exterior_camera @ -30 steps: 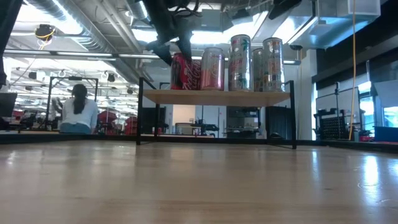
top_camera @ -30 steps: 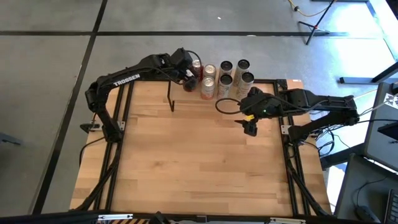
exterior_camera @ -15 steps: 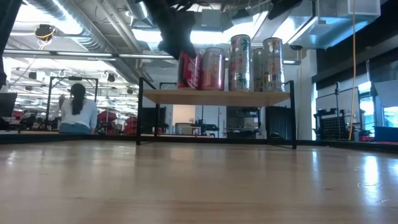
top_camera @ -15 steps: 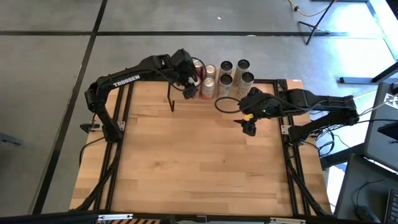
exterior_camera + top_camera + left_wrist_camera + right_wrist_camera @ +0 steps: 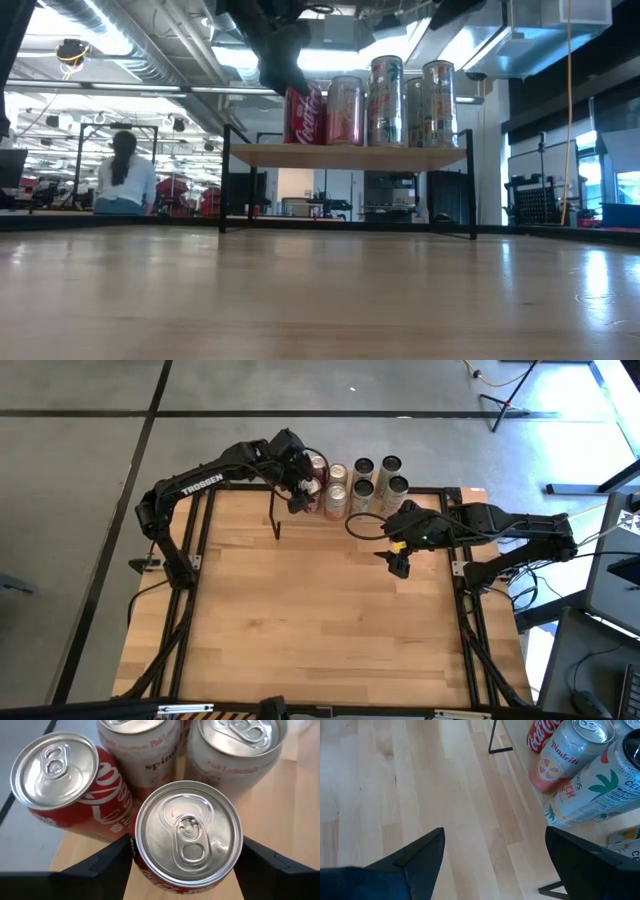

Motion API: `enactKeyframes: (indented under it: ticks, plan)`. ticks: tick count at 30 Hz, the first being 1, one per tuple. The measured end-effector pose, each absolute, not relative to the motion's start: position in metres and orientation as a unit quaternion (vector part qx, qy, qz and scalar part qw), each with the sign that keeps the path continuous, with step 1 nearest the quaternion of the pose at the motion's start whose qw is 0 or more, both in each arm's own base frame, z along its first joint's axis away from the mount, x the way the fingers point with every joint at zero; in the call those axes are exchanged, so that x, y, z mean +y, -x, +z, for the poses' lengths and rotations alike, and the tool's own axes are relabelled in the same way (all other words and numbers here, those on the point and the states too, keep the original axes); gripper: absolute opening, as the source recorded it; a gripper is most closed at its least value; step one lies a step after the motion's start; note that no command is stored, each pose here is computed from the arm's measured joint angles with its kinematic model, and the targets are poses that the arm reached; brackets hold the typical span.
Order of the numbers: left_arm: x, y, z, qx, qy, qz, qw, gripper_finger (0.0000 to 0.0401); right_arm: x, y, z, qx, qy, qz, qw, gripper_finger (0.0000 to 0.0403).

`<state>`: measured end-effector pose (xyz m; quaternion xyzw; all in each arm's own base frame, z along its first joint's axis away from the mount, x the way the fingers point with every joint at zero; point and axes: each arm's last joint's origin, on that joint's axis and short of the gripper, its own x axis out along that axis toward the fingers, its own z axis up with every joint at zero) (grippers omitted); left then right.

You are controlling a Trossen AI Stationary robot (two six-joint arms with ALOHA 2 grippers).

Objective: Place canned beverage on shelf
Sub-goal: Put the red soda can aligned with other red soda can on the shelf

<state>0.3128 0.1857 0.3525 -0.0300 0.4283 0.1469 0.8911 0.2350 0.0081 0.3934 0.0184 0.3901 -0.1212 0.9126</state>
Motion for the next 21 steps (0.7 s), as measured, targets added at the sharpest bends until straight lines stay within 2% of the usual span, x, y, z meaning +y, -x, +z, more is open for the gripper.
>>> enactKeyframes:
  ticks: [13,21]
  plan:
    - [0.1793,-0.3201,0.3548,0.411,0.028,0.151,0.899,0.0325,0.0078,-0.2353,0.3938,0.387,-0.020,-0.126,0.913,0.0333]
    - [0.1785,-0.3194,0.3574,0.410,0.033,0.140,0.901,0.0331,0.0078,-0.2354,0.3938,0.386,-0.020,-0.126,0.913,0.0333]
